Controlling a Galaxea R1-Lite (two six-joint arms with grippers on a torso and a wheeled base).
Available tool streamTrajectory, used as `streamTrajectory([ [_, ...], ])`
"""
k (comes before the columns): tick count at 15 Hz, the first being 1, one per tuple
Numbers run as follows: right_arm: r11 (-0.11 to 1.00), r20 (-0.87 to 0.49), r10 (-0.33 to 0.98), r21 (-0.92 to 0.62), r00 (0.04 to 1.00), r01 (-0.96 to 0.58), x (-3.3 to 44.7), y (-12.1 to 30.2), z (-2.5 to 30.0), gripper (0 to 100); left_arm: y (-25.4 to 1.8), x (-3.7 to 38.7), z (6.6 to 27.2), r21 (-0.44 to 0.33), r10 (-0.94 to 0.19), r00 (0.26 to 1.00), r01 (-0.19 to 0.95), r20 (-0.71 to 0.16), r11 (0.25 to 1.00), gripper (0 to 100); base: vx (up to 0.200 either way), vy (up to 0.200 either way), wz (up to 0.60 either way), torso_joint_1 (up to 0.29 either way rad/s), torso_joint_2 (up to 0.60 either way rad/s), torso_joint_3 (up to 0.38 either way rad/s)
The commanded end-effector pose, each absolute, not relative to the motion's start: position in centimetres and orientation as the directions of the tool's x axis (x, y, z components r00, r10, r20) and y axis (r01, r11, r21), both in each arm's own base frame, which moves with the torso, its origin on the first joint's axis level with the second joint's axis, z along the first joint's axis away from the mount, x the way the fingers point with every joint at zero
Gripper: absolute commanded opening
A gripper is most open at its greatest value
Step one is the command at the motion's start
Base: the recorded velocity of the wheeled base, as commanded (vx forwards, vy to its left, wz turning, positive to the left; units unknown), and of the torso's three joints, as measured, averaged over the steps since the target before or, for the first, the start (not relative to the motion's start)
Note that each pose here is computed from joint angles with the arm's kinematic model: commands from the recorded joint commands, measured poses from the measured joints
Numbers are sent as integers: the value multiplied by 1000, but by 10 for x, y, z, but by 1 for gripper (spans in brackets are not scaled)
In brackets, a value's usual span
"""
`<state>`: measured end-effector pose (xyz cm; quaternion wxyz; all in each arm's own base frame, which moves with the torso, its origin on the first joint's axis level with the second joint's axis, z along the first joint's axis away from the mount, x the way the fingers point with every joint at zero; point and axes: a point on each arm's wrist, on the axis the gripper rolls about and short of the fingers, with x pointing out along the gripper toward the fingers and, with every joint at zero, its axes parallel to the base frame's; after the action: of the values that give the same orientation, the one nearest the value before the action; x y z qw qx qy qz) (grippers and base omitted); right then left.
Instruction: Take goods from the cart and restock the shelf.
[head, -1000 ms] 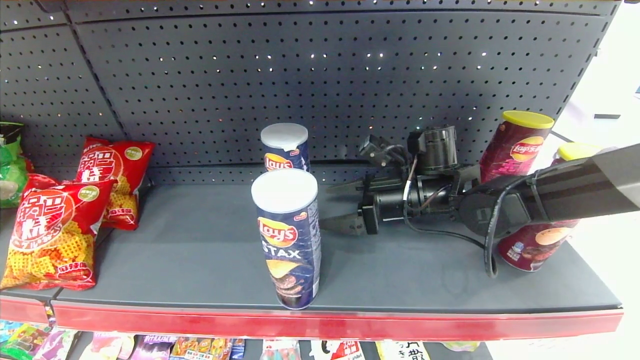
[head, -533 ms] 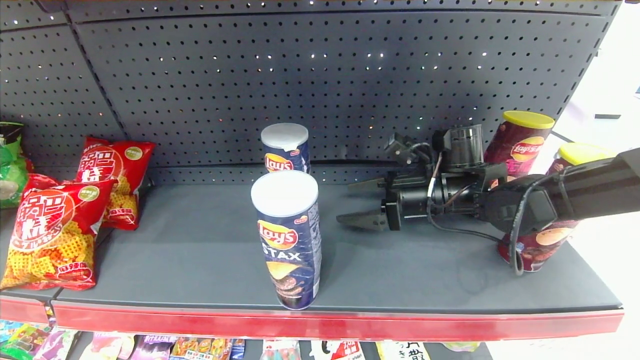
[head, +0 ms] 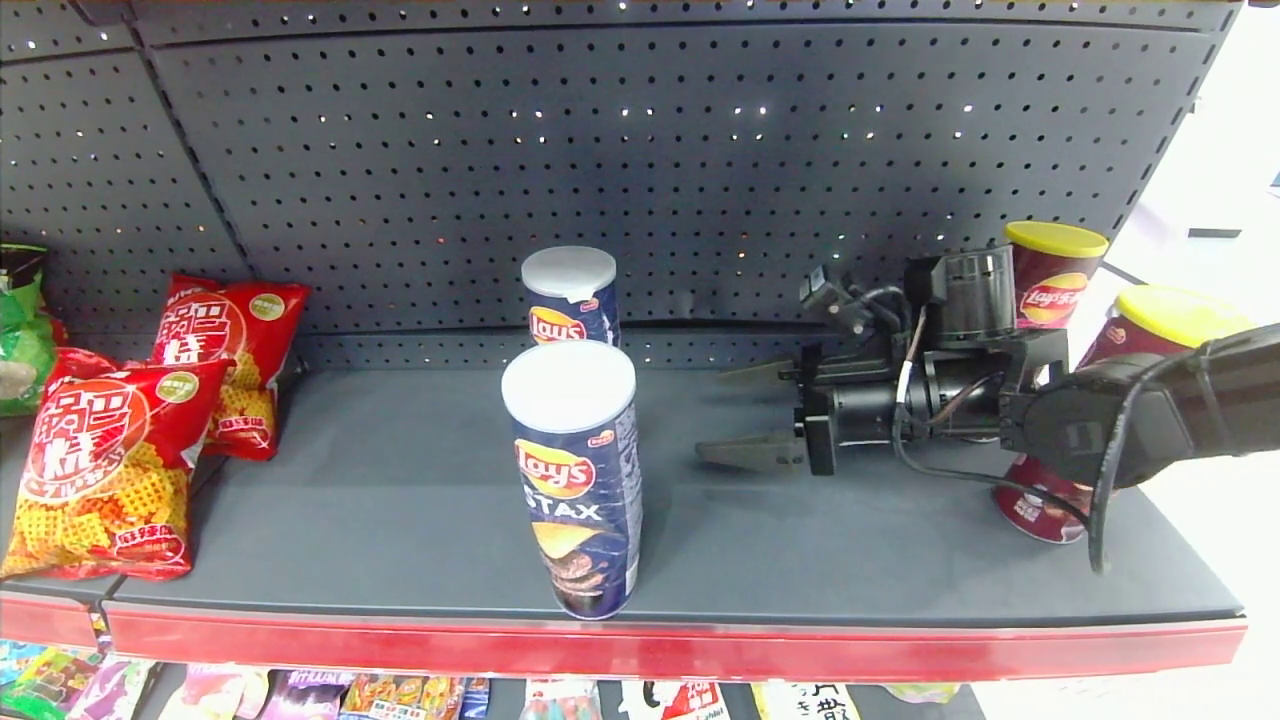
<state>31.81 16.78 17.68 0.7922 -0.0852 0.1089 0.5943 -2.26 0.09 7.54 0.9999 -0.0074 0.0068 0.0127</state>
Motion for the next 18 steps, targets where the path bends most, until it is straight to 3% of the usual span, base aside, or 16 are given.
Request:
streamTrajectory([
  [1,266,-264,928,-25,263,-964,305,166,186,100,1,-22,75,-15,26,1000,-26,-15,1000,100,0,0,0,0,0,0],
  [8,164,-265,950,-36,168,-986,263,186,192,100,1,-22,75,-15,26,1000,-26,-15,1000,100,0,0,0,0,0,0],
  [18,122,-277,952,-50,131,-991,250,220,192,100,1,-22,75,-15,26,1000,-26,-15,1000,100,0,0,0,0,0,0],
])
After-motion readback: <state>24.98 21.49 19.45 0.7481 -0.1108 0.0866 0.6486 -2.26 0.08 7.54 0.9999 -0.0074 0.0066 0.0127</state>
